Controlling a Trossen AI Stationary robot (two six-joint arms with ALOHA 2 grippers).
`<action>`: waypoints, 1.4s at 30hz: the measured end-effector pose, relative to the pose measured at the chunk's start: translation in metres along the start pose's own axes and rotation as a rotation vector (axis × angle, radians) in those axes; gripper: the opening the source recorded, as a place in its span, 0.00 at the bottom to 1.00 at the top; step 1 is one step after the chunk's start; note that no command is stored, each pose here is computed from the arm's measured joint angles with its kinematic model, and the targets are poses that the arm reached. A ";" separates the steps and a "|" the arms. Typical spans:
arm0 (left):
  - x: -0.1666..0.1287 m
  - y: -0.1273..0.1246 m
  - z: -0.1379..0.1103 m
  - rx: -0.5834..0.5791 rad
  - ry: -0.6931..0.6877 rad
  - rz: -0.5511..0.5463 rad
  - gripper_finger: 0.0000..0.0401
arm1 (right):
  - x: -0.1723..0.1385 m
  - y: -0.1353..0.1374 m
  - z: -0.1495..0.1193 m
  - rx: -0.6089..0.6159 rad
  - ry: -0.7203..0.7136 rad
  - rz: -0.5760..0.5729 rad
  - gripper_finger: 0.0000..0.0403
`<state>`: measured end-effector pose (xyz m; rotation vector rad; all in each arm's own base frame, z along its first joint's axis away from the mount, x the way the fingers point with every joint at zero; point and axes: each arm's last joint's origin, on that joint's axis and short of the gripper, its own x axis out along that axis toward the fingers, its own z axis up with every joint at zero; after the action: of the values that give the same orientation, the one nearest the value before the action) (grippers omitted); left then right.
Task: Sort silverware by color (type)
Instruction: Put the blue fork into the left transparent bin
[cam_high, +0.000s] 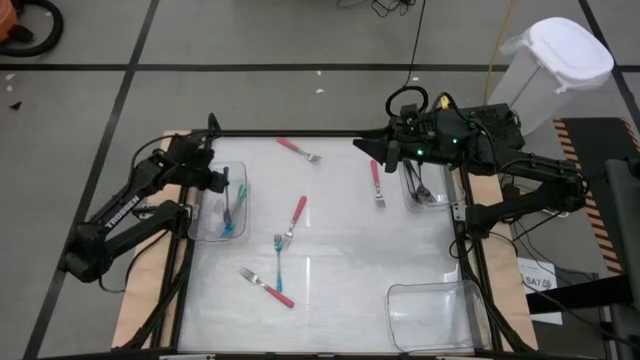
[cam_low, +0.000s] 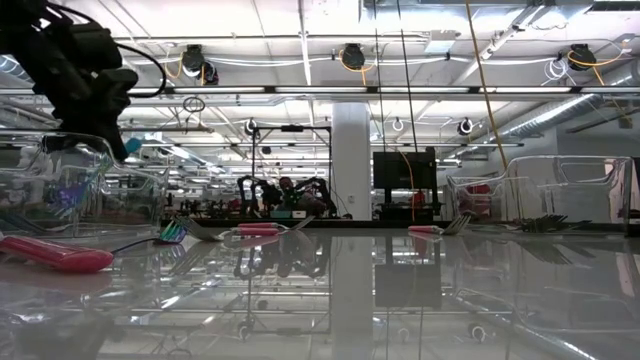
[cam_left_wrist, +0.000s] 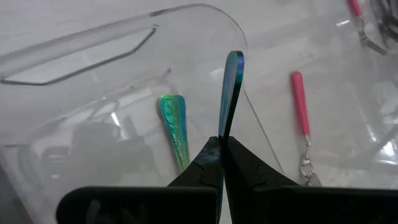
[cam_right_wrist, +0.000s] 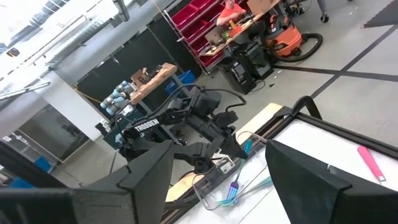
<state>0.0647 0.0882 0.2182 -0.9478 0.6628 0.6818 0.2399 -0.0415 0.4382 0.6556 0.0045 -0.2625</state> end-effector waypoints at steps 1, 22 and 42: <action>0.000 0.000 0.000 0.001 -0.002 0.007 0.01 | 0.000 0.000 0.000 -0.007 -0.001 -0.001 0.62; 0.011 -0.008 -0.009 0.009 0.042 0.072 0.01 | 0.000 -0.004 0.003 -0.038 -0.016 -0.022 0.62; 0.016 -0.004 -0.013 -0.092 0.031 0.127 0.11 | 0.000 -0.004 0.003 -0.011 -0.014 -0.019 0.62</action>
<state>0.0750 0.0789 0.2027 -1.0090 0.7289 0.8173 0.2390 -0.0468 0.4382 0.6431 -0.0016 -0.2849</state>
